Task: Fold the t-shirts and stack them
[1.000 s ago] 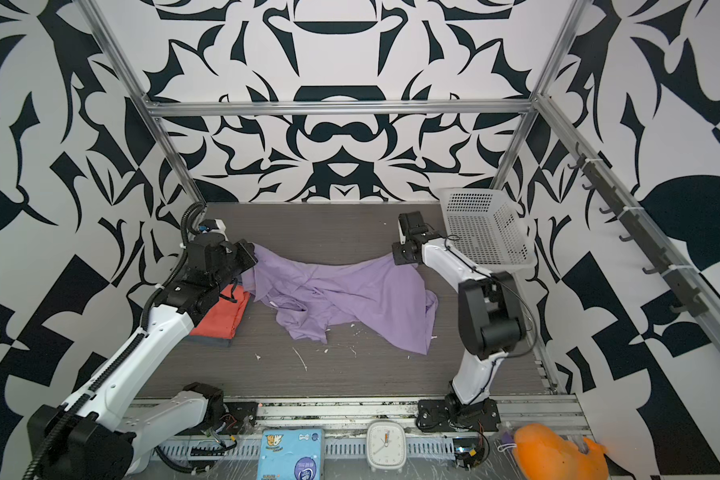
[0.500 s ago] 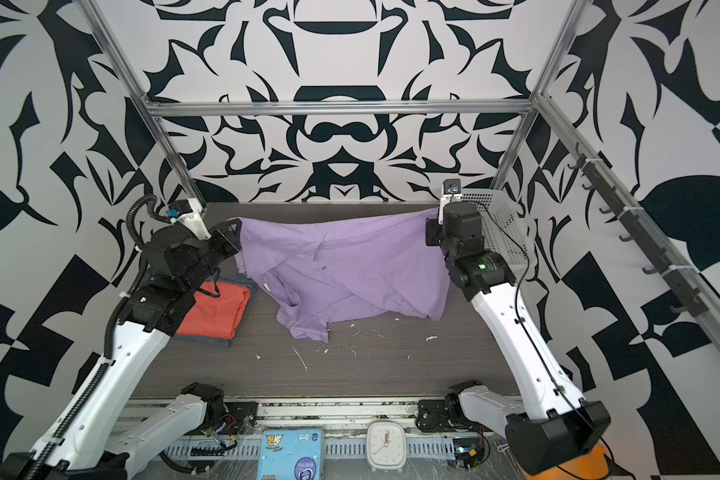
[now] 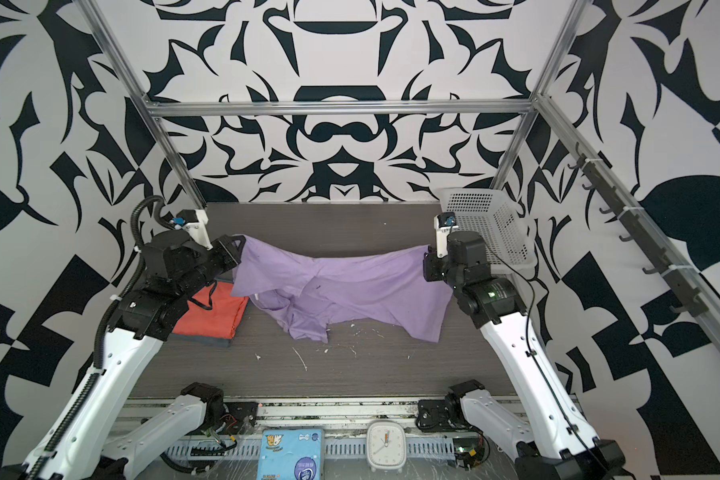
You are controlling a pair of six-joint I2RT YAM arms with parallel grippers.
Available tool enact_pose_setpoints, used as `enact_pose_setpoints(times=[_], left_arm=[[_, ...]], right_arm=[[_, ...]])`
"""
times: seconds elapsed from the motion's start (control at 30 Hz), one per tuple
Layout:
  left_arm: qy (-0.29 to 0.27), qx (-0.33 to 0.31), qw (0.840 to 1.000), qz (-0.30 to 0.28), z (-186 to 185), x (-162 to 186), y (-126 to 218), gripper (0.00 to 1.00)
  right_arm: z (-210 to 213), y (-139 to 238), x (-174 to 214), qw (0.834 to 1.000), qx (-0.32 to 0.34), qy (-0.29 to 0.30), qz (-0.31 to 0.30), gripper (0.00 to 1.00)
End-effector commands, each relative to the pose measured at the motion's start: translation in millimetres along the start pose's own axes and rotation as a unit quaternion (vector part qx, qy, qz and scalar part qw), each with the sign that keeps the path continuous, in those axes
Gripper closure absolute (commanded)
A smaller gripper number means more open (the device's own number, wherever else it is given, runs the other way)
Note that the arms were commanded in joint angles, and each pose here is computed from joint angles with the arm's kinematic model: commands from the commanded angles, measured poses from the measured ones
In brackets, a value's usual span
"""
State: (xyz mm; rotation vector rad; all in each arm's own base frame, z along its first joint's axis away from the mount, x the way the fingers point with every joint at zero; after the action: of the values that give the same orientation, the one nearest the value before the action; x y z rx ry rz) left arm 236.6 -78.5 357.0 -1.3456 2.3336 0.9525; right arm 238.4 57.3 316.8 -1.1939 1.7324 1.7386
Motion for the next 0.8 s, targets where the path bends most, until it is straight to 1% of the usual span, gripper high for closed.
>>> enact_pose_setpoints(times=[0.0, 0.07, 0.1, 0.2, 0.27, 0.3, 0.37, 0.4, 0.43, 0.53, 0.67, 0.73, 0.77], left_arm=[[0.011, -0.026, 0.997, 0.075, 7, 15, 6, 1.0], [0.005, -0.001, 0.996, 0.093, 0, 17, 12, 1.0], [0.001, 0.022, 0.994, 0.104, -7, 17, 17, 1.0], [-0.007, 0.082, 0.988, 0.133, -23, 20, 29, 1.0], [-0.01, 0.093, 0.987, 0.129, -26, 19, 31, 1.0], [-0.013, 0.091, 0.988, 0.126, -24, 19, 29, 1.0], [-0.002, 0.063, 0.988, 0.141, -15, 23, 17, 1.0], [0.01, 0.038, 0.987, 0.159, -6, 27, 6, 1.0], [0.027, 0.01, 0.983, 0.181, 3, 32, -6, 1.0], [0.055, -0.051, 0.97, 0.232, 31, 48, -44, 1.0], [0.093, -0.123, 0.952, 0.264, 75, 60, -91, 1.0], [0.107, -0.148, 0.947, 0.265, 94, 61, -110, 1.0], [0.11, -0.149, 0.947, 0.263, 99, 59, -117, 1.0]], right_arm=[[4, 4, 8, 1.0, -0.015, -0.02, 0.005, 1.0], [2, 14, 1, 1.0, -0.013, -0.016, -0.01, 1.0], [2, 20, -4, 1.0, -0.014, -0.012, -0.019, 1.0], [4, 39, -17, 0.997, -0.036, 0.009, -0.062, 1.0], [1, 50, -23, 0.996, -0.021, 0.017, -0.09, 1.0], [0, 51, -24, 0.995, -0.017, 0.022, -0.095, 1.0], [-1, 41, -20, 0.997, -0.01, 0.029, -0.071, 1.0], [0, 30, -14, 0.998, -0.011, 0.029, -0.048, 1.0], [1, 19, -7, 0.999, -0.012, 0.027, -0.023, 1.0], [6, -15, 13, 1.0, -0.018, 0.011, 0.017, 1.0], [8, -51, 35, 0.998, -0.004, 0.006, 0.058, 1.0], [11, -70, 47, 0.996, -0.008, 0.004, 0.084, 1.0], [12, -77, 52, 0.995, -0.009, 0.002, 0.097, 1.0]])
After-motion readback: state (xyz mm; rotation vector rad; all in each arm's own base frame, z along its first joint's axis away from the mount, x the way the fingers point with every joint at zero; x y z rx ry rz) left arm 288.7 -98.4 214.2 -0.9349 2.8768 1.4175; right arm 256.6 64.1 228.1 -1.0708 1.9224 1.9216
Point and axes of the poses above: each gripper's point midway between its finger pads, its own y axis back along the fingers, its own z axis along the line the jaws close on, x = y × z, the point moved 8 cm from there along y, back along the fingers, and after that the axes turned 14 degrees about y, right-handed, at the moved point
